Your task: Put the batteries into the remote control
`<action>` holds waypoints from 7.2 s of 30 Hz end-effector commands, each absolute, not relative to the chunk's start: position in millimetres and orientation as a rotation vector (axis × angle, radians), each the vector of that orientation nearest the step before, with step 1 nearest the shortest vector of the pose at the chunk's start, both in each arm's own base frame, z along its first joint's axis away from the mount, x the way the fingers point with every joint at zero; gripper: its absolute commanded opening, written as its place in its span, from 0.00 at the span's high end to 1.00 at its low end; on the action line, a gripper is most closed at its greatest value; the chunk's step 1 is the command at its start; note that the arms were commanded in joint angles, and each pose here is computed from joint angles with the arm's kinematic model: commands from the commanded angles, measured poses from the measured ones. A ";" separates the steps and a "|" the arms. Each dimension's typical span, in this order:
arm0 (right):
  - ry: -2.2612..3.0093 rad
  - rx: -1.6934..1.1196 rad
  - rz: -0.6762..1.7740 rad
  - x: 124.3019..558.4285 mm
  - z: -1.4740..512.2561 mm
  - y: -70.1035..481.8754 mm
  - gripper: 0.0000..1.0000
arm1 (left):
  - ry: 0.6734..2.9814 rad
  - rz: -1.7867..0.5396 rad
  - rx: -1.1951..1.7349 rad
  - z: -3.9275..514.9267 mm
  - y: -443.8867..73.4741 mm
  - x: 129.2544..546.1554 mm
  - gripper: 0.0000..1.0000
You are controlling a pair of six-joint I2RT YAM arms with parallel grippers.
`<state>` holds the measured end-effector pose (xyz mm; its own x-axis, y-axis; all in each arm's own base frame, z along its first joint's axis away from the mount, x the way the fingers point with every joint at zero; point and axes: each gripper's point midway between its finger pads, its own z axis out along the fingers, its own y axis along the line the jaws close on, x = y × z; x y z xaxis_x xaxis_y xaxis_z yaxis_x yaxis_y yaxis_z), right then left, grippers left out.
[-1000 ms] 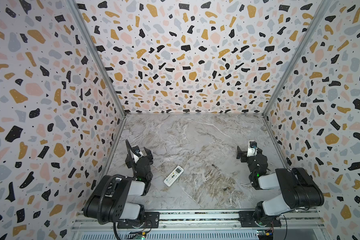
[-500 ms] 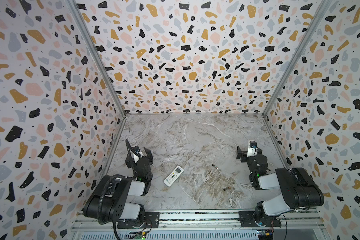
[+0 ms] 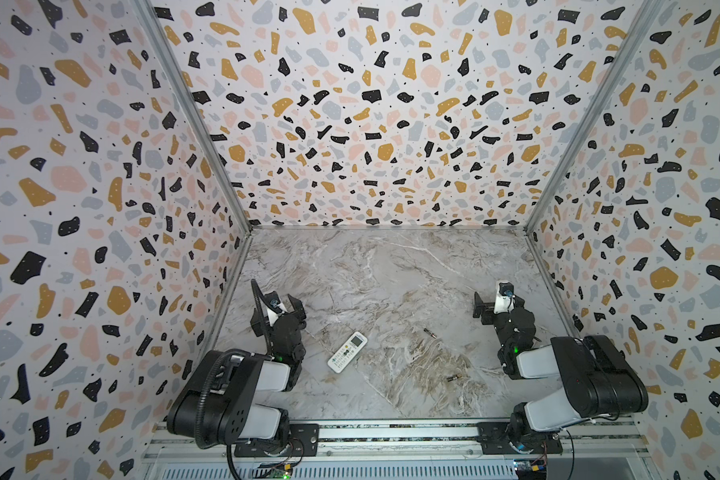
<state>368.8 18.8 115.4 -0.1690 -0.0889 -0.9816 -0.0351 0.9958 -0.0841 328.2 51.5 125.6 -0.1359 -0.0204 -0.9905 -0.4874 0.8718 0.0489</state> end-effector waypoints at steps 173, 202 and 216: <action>1.323 -1.014 1.610 185.5 285.9 295.8 0.08 | 1.476 -1.487 0.513 349.1 -313.7 231.3 0.75; 1.248 -1.033 1.735 172.6 290.1 298.6 0.39 | 1.468 -1.509 0.511 343.8 -318.6 230.9 0.76; 1.277 -1.022 1.720 177.2 284.8 297.3 0.76 | 1.541 -1.425 0.460 328.8 -314.6 243.0 0.56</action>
